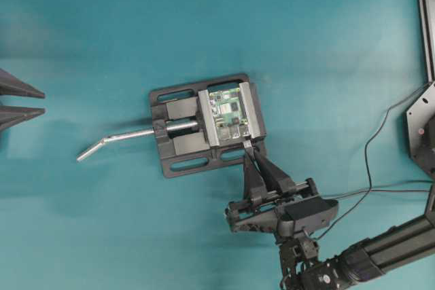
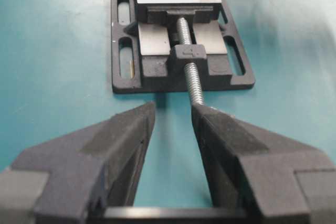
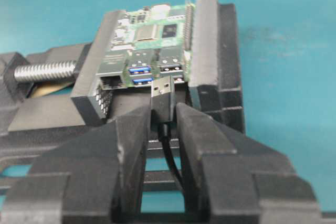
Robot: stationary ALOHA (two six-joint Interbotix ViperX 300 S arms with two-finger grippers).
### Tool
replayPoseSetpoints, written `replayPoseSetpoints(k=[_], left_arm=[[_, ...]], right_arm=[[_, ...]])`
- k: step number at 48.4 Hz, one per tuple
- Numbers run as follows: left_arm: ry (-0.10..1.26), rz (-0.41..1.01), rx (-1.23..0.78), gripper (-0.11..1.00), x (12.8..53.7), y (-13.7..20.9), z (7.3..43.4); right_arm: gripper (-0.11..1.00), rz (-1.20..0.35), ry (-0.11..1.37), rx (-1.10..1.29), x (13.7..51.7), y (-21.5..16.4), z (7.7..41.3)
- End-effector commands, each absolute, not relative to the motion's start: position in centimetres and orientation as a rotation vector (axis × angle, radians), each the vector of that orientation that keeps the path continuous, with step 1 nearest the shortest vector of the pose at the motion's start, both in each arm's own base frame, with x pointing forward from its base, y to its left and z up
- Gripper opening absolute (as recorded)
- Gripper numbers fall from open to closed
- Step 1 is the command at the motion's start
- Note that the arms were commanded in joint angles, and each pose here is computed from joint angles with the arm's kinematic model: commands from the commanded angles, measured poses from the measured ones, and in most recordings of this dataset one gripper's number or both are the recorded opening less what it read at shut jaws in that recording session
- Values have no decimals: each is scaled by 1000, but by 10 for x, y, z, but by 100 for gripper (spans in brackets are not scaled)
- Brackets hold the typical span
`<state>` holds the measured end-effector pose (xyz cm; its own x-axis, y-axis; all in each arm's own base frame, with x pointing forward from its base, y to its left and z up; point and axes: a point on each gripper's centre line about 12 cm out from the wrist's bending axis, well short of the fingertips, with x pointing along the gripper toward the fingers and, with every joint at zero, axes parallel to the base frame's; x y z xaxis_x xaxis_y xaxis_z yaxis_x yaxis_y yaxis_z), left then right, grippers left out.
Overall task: Insert the USB into the fixed PCB.
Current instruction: 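Push the USB plug forward into the black USB port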
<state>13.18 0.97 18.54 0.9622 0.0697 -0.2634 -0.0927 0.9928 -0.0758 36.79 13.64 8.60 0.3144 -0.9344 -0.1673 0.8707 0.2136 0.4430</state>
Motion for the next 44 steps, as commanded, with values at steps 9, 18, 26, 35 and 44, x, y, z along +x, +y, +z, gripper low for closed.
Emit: replayPoseSetpoints(k=[9,18,26,35,44], left_arm=[[241,79,-85,46,134,10,196],[241,78,-85,46,134,9,196],[241,79,-85,46,134,10,196],[244,79,-85,46,134,10,195],[241,79,-85,46,134,10,196]], right_arm=[[20,-1273,-182,556,371,133,99],[20,-1282,-183,557,372,130,99],[20,-1288,-186,556,373,127,99],[20,-1295,-188,558,374,125,99],[20,-1297,-194,562,375,124,100]])
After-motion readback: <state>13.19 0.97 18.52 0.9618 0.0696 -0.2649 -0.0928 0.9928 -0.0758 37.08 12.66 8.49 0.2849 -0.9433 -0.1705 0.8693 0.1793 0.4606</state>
